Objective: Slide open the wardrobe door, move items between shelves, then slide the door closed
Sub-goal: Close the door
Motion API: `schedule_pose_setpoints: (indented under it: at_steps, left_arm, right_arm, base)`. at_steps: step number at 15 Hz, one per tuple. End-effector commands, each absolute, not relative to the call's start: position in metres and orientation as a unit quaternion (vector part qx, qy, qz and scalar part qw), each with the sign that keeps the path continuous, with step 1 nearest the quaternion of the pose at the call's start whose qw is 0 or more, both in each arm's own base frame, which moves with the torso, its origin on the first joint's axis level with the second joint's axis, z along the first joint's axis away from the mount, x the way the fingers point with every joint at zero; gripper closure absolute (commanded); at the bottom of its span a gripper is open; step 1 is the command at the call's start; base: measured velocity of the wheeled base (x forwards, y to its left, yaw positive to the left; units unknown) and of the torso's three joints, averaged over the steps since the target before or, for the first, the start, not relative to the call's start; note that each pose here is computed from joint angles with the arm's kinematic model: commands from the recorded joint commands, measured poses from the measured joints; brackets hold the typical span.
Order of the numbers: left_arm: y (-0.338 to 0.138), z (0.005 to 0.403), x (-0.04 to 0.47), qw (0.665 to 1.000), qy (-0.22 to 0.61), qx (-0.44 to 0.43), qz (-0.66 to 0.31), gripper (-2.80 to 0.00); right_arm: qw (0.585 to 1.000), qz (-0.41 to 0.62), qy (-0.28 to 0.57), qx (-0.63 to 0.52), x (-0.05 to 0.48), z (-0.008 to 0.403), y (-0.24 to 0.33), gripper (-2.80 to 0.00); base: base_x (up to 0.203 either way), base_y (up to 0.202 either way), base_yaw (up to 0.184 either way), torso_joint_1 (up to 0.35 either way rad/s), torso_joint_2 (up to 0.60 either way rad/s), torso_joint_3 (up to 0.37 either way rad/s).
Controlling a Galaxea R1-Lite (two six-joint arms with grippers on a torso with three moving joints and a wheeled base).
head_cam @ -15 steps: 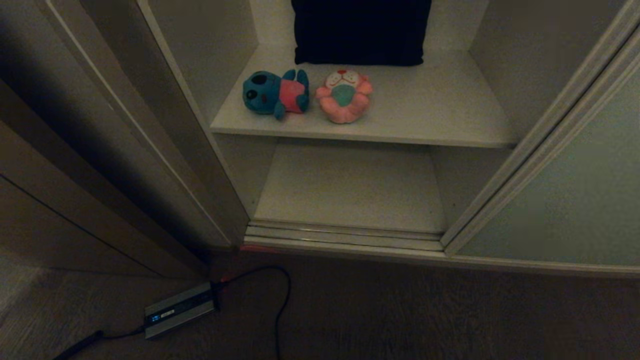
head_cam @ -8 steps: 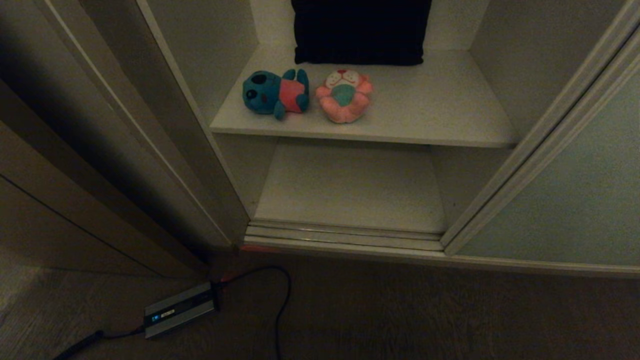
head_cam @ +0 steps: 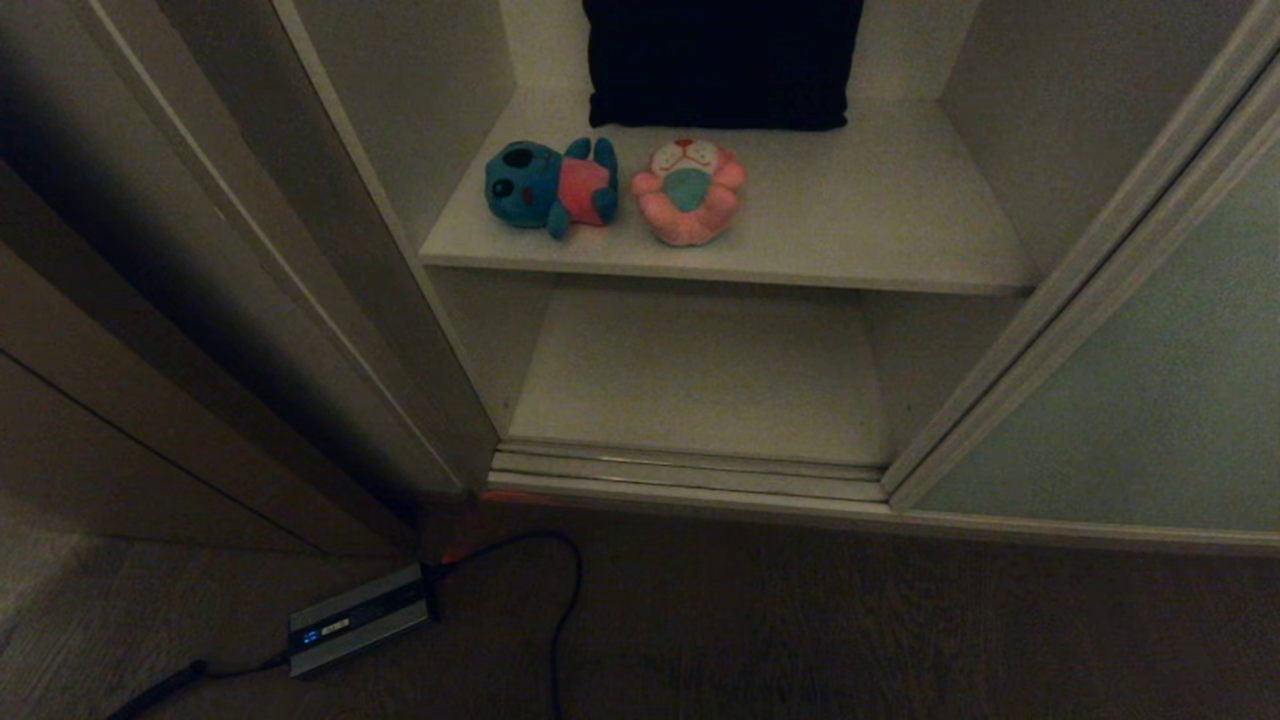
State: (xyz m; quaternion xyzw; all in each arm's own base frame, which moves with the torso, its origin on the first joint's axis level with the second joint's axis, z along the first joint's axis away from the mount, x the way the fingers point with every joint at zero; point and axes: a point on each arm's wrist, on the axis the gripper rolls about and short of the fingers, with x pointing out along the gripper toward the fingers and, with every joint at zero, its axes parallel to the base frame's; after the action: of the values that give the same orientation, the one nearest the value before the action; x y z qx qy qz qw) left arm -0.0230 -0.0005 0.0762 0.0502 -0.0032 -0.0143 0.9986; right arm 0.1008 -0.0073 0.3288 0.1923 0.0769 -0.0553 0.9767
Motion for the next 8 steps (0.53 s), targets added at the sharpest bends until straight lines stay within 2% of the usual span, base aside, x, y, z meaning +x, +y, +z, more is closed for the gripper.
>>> schedule_pose_setpoints:
  at_steps: [1, 4, 8]
  left_arm:
    - [-0.001, 0.076, -0.023, 0.999, -0.002, 0.051, -0.014, 0.0]
    - [-0.001, 0.076, -0.023, 0.999, -0.002, 0.051, -0.014, 0.0]
    - [-0.001, 0.076, -0.023, 0.999, -0.002, 0.051, -0.014, 0.0]
  right_arm:
    - [0.972, -0.047, 0.093, 0.208, 0.132, 0.326, -0.023, 0.0]
    - [0.969, -0.018, 0.092, 0.227, 0.16, 0.327, -0.052, 0.0]
    - [0.965, 0.012, 0.113, 0.235, 0.187, 0.325, -0.057, 0.0]
  base:
    - [0.0, 0.0, 0.0, 0.0, 0.0, 0.0]
    - [0.0, 0.0, 0.0, 0.0, 0.0, 0.0]
    - [0.0, 0.0, 0.0, 0.0, 0.0, 0.0]
